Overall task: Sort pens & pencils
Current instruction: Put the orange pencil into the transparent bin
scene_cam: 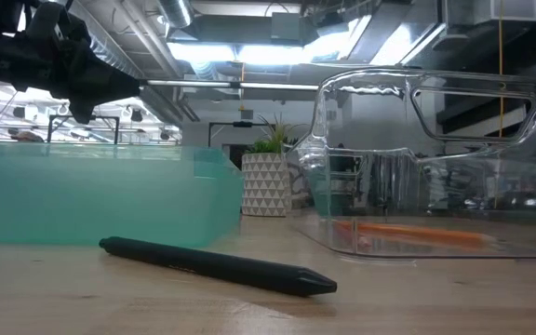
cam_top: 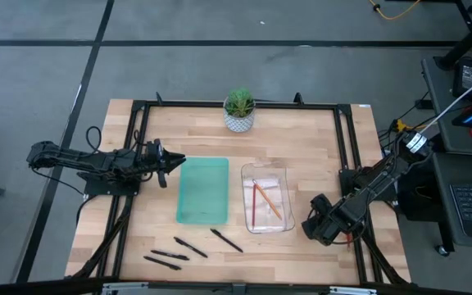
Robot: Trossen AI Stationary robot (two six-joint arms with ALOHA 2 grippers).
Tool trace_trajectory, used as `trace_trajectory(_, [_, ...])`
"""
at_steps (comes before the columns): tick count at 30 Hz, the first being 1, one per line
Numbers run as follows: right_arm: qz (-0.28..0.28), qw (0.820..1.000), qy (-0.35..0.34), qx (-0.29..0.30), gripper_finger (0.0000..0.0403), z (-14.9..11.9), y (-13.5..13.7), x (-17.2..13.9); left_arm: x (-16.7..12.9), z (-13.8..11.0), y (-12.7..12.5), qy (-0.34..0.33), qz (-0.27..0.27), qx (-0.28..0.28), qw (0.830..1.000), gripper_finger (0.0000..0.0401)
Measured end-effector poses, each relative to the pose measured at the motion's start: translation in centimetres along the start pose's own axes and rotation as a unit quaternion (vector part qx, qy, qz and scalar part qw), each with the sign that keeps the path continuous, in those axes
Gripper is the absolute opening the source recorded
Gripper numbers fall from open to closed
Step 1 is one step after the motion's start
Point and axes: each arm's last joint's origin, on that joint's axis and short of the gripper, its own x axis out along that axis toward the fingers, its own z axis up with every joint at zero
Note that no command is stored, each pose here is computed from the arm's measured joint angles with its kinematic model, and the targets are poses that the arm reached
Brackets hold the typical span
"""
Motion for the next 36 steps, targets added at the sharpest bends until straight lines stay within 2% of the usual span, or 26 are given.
trace_trajectory(9, [-0.002, 0.991, 0.008, -0.131, 0.0162, -0.07, -0.04, 0.03, 0.00, 0.05, -0.02, -0.003, -0.001, -0.001, 1.000, 0.0069])
trace_trajectory(20, [-0.003, 0.969, 0.009, -0.247, 0.0162, -0.07, -0.08, 0.06, 0.00, 0.06, -0.02, -0.003, -0.001, -0.001, 1.000, 0.0069])
trace_trajectory(22, [-0.003, 0.972, 0.007, -0.234, 0.0162, -0.07, -0.07, 0.06, 0.00, 0.06, -0.02, -0.003, -0.001, -0.001, 1.000, 0.0069])
trace_trajectory(26, [-0.003, 0.995, 0.001, -0.103, 0.0162, -0.03, -0.07, 0.06, 0.00, 0.06, -0.02, -0.003, -0.001, -0.002, 1.000, 0.0069])
trace_trajectory(29, [-0.002, 0.999, -0.002, -0.036, 0.0162, 0.00, -0.06, 0.06, 0.00, 0.06, -0.02, -0.003, -0.001, -0.001, 1.000, 0.0069])
trace_trajectory(31, [-0.002, 1.000, -0.003, -0.017, 0.0162, 0.00, -0.05, 0.06, 0.00, 0.06, -0.02, -0.003, -0.001, -0.001, 1.000, 0.0069])
trace_trajectory(36, [0.000, 1.000, -0.003, -0.017, 0.0162, 0.00, -0.03, 0.06, 0.00, 0.06, -0.02, -0.003, -0.001, -0.001, 1.000, 0.0069])
